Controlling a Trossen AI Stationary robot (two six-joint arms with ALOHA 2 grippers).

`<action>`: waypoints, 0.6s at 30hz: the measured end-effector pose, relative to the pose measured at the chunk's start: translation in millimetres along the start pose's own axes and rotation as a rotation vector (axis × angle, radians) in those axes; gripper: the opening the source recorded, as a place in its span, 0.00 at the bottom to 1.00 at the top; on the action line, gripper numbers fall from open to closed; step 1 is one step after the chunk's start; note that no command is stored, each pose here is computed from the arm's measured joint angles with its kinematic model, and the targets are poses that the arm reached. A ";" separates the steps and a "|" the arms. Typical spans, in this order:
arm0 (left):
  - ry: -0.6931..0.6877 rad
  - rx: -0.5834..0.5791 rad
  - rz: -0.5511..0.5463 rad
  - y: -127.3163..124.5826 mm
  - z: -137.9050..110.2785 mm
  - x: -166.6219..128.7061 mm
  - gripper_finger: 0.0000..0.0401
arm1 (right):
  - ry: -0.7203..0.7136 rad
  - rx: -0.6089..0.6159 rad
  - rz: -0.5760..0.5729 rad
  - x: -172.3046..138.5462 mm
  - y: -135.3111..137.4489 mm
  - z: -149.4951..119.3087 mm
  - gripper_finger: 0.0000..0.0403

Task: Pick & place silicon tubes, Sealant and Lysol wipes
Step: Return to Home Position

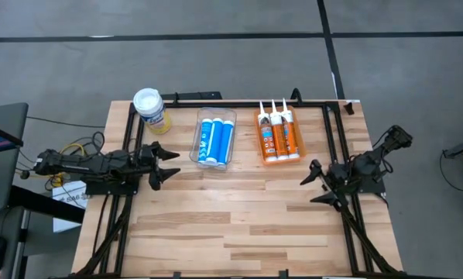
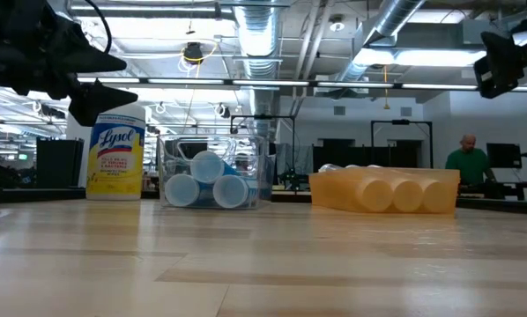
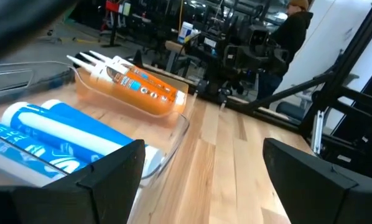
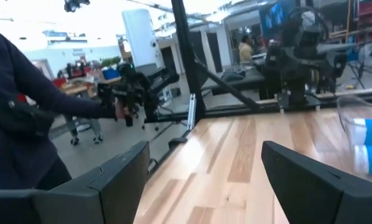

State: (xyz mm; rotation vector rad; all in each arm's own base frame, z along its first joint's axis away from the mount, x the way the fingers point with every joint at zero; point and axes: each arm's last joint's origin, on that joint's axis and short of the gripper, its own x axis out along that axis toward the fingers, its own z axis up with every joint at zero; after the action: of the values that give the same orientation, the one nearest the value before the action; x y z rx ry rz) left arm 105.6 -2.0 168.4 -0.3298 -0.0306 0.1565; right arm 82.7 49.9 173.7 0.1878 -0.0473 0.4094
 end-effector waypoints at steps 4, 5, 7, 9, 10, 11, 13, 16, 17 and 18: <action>0.004 -0.003 0.002 0.2 -0.5 0.0 0.80 | 0.035 -0.021 -0.010 0.3 -1.9 -3.4 0.75; 0.008 -0.010 0.004 0.4 -1.1 0.0 0.80 | 0.038 -0.032 -0.013 0.5 -2.3 -3.6 0.75; 0.022 -0.018 0.011 0.9 -2.5 0.0 0.80 | 0.043 -0.060 -0.018 0.9 -2.9 -4.0 0.75; 0.039 -0.024 0.017 1.6 -4.3 -0.1 0.80 | 0.043 -0.068 -0.018 0.9 -2.9 -4.1 0.75; 0.047 -0.031 0.020 1.9 -5.1 -0.1 0.80 | 0.044 -0.068 -0.018 0.9 -2.8 -4.2 0.75; 0.051 -0.035 0.022 2.0 -5.6 -0.1 0.80 | 0.044 -0.070 -0.018 0.9 -2.8 -4.2 0.75; 0.060 -0.045 0.025 2.4 -6.6 -0.2 0.80 | 0.044 -0.070 -0.018 0.9 -2.8 -4.2 0.75; 0.066 -0.049 0.028 2.7 -7.4 -0.2 0.80 | 0.044 -0.070 -0.018 0.9 -2.8 -4.3 0.75; 0.067 -0.048 0.028 2.7 -7.5 -0.2 0.80 | 0.044 -0.070 -0.018 0.9 -2.8 -4.3 0.75; 0.068 -0.048 0.028 2.7 -7.6 -0.2 0.80 | 0.044 -0.070 -0.018 0.9 -2.8 -4.3 0.75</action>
State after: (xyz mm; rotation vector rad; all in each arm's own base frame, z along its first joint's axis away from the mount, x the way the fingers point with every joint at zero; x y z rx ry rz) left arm 105.4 -2.0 160.3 -0.3837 0.0378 0.1727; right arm 84.7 48.5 169.1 0.1099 -0.0164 0.3935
